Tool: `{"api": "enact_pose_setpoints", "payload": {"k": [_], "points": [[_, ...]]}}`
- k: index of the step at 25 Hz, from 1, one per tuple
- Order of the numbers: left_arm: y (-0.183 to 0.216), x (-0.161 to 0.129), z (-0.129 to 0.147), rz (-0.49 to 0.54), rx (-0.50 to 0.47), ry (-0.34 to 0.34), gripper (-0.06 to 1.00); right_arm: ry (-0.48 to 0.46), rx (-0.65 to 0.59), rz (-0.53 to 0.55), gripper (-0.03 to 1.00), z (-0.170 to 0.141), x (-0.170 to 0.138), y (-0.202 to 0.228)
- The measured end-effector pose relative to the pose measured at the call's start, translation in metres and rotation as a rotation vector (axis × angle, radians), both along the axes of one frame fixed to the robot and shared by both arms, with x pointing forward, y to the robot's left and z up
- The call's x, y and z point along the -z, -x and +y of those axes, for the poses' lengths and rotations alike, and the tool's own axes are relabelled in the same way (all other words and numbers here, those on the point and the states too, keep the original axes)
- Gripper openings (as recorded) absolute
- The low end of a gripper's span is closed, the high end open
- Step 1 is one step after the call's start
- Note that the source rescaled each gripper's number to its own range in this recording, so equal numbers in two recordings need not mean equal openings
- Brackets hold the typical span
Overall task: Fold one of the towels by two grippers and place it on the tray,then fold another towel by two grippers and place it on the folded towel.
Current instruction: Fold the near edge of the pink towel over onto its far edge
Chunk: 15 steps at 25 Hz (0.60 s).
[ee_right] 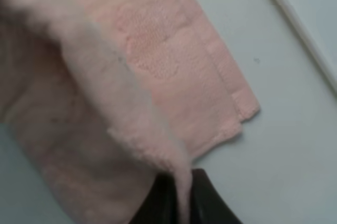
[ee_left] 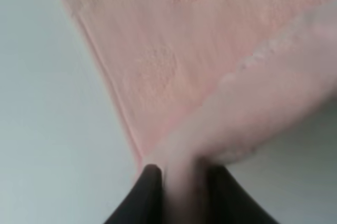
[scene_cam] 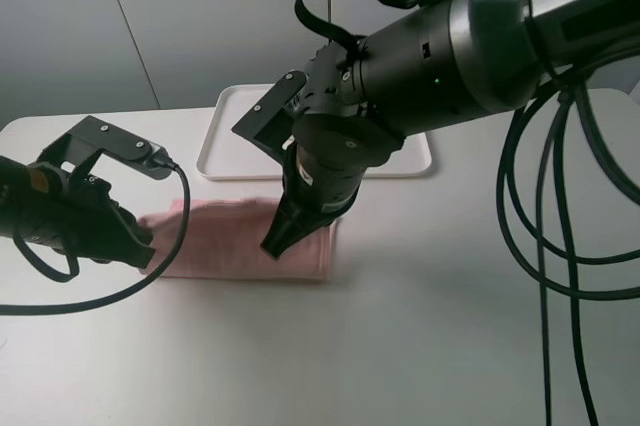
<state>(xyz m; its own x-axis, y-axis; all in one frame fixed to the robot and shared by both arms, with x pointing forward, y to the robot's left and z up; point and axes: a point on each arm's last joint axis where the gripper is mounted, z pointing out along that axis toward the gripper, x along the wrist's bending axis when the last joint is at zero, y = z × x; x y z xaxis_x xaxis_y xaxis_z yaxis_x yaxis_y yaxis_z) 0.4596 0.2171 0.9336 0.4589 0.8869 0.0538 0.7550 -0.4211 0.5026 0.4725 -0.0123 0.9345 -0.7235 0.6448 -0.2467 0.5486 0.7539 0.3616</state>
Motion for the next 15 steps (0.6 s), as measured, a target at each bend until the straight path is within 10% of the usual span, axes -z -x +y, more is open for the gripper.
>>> {"api": "enact_pose_setpoints", "payload": {"k": [7, 15], "points": [[-0.007, -0.003, -0.001, -0.079, -0.01, 0.027, 0.31, -0.011, 0.052, -0.011, 0.07, 0.0, 0.017, -0.01], [-0.02, -0.006, 0.025, -0.109, -0.221, 0.096, 0.87, -0.151, 0.213, -0.025, 0.91, -0.008, 0.02, -0.031]]}}
